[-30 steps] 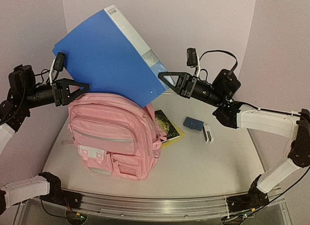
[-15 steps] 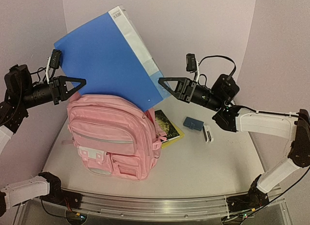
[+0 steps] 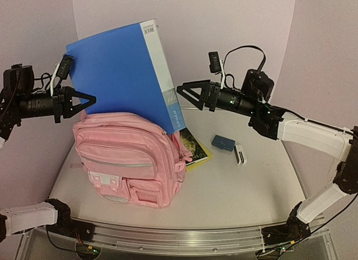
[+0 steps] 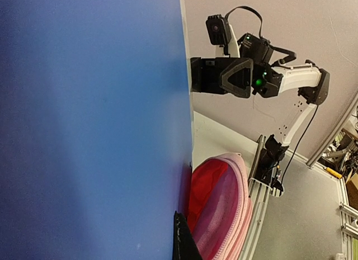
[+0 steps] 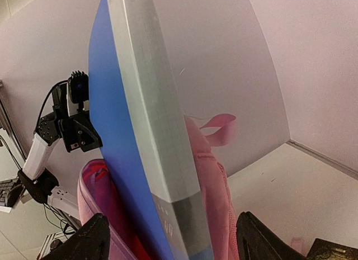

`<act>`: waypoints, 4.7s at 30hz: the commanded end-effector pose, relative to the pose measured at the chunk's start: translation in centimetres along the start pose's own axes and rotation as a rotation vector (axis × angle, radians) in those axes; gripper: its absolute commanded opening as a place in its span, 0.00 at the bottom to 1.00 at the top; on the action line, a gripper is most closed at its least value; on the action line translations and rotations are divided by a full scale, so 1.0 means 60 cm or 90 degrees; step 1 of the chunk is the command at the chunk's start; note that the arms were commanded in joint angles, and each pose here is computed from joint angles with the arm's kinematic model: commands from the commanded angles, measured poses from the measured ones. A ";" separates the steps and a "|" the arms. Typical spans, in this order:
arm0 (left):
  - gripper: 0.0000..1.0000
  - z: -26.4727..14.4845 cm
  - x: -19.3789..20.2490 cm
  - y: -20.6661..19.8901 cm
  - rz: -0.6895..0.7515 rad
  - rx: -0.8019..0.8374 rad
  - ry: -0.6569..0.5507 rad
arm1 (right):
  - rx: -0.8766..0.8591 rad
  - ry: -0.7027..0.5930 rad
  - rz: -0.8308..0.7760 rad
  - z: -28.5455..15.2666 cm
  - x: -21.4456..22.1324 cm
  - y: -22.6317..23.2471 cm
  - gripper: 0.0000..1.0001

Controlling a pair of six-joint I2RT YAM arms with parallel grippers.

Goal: Pack the student bag
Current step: Place the files in the student bag.

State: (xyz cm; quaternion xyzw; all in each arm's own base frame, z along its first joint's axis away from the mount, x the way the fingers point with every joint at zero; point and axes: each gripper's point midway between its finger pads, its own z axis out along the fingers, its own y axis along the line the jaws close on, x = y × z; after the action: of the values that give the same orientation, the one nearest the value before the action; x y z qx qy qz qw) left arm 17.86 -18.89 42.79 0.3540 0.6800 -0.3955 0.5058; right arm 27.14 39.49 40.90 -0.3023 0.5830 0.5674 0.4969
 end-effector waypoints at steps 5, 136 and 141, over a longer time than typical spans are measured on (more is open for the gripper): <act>0.00 -0.017 -0.017 -0.031 0.054 0.034 0.042 | -0.023 0.001 -0.049 0.027 -0.040 0.024 0.84; 1.00 -0.048 -0.043 0.102 -0.113 -0.278 -0.051 | 0.047 0.139 0.050 0.088 0.246 0.019 0.00; 1.00 -0.045 -0.039 0.100 -0.114 -0.271 -0.042 | 0.059 0.160 0.034 0.100 0.279 0.018 0.00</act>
State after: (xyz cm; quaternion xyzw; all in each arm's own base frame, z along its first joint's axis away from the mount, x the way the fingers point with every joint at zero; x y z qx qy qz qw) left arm 22.98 -14.05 42.98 0.1550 0.7724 -0.2978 0.5392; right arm 23.32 47.94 31.39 -0.3075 0.6370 0.5402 0.4559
